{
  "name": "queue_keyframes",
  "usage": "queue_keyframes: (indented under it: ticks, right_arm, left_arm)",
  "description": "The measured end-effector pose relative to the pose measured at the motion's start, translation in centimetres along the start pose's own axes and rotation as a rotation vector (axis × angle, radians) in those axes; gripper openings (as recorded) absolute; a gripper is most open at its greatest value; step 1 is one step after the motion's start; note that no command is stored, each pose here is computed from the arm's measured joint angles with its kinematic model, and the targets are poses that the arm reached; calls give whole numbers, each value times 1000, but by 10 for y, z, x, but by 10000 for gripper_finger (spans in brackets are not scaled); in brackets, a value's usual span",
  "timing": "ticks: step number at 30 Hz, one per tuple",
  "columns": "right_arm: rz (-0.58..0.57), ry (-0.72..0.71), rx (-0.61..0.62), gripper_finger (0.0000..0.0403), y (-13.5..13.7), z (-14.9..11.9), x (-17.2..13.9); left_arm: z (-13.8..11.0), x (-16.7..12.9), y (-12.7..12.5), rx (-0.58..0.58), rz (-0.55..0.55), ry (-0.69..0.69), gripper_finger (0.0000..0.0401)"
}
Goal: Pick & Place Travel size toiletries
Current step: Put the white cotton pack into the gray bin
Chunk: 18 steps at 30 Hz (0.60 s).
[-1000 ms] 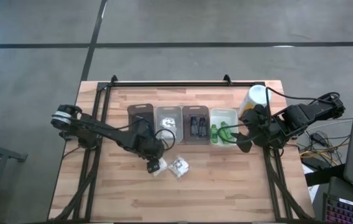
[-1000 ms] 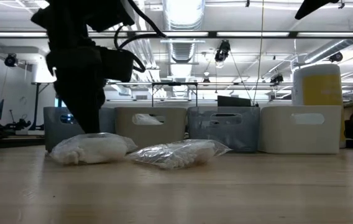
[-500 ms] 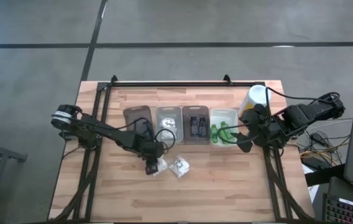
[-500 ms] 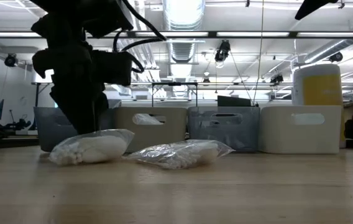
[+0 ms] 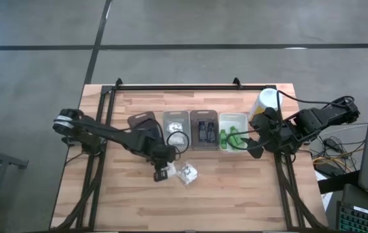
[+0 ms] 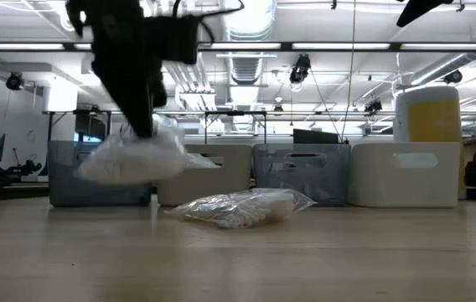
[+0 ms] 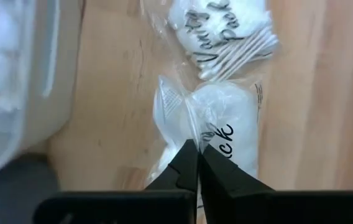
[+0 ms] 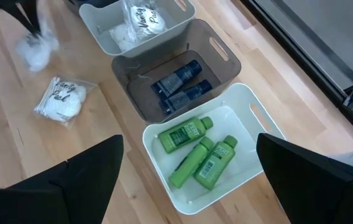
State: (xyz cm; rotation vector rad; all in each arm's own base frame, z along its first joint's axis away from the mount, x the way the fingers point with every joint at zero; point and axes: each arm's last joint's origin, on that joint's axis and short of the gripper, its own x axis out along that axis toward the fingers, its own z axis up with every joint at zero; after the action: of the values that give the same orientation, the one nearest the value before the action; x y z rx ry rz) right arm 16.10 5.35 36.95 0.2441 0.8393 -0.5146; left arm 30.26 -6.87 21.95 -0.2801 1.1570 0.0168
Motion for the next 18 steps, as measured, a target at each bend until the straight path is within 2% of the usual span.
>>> queue_keyframes:
  ticks: [5, 9, 11, 13, 18]
  right_arm:
    - [0, 0, -7, 363, 0, 0, 0]
    - [-1, -1, -7, 364, 0, 0, 0]
    - [-8, -9, -7, 363, 0, 0, 0]
    - [-13, -15, -7, 363, 0, 0, 0]
    - [-12, -15, -5, 363, 0, 1, 0]
  left_arm:
    - [25, -47, -14, 81, 45, -3, 4]
    - [51, -92, -14, 195, 220, -137, 2]
    - [64, -108, -3, 234, 301, -202, 2]
    - [73, -116, 15, 247, 351, -212, 2]
    - [82, -108, 71, 196, 444, -161, 1]
